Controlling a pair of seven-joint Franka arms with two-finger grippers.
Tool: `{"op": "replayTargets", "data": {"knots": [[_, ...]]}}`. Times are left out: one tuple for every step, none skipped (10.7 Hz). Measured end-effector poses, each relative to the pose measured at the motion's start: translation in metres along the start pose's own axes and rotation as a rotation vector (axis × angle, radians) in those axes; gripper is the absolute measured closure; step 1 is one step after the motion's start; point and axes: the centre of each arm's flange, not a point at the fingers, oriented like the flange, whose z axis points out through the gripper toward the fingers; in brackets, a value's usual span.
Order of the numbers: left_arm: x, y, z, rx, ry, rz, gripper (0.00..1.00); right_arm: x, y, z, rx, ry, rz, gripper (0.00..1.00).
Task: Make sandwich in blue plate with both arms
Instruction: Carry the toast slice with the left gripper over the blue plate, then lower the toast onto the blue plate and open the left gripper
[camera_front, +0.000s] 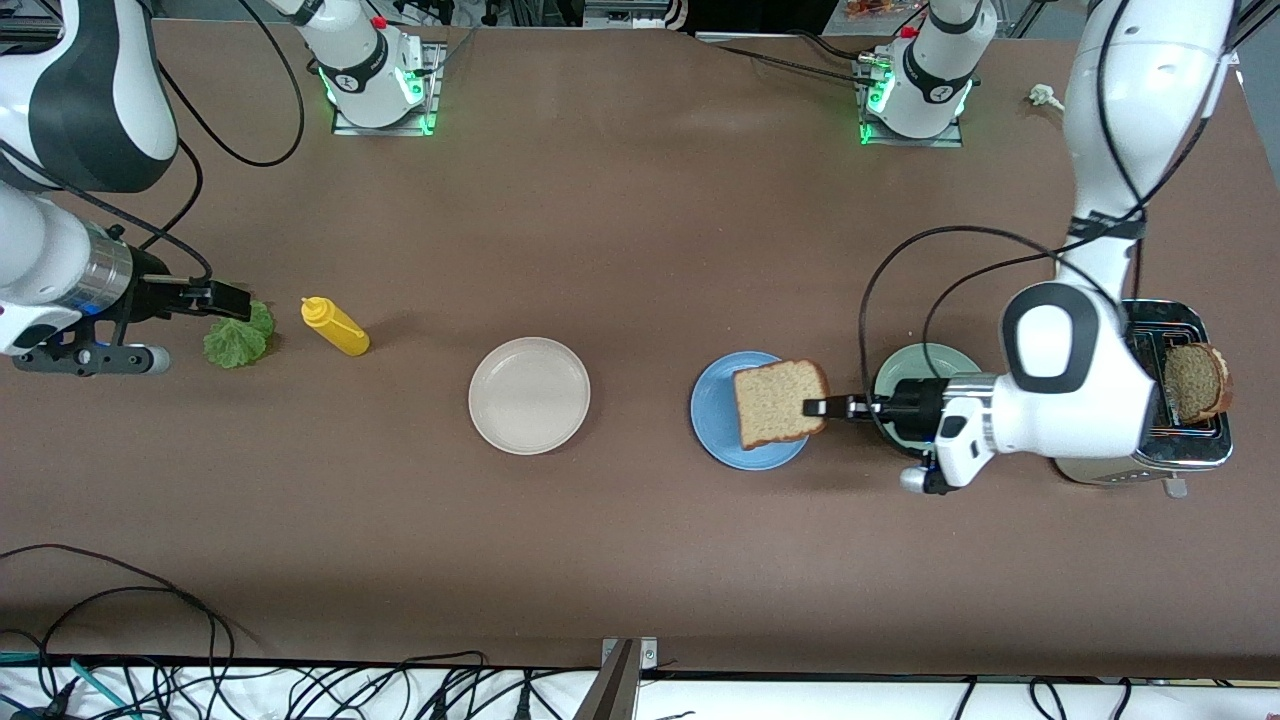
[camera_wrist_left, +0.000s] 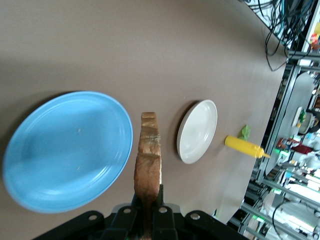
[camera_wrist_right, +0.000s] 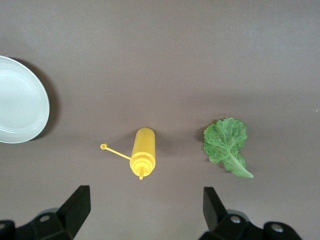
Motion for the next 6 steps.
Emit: {"op": "replayTargets", "data": {"knots": [[0.004,-0.002,0.016,0.0,0.014,-0.006,0.91,0.0,0.0,0.0,0.0,0.0,0.0,0.0],[0.005,-0.003,0.028,0.006,0.013,-0.007,0.91,0.0,0.001,0.0,0.0,0.0,0.001,0.0],[0.006,-0.006,0.037,0.008,0.006,-0.011,0.91,0.0,0.001,0.0,0.0,0.0,0.001,0.0],[0.007,-0.012,0.041,0.009,0.001,-0.02,0.91,0.0,0.001,0.0,0.0,0.0,0.001,0.0],[0.009,-0.017,0.043,0.011,-0.003,-0.027,0.91,0.0,0.001,0.0,0.0,0.0,0.001,0.0],[0.009,-0.021,0.044,0.012,-0.004,-0.033,0.91,0.0,0.001,0.0,0.0,0.0,0.001,0.0]]}}
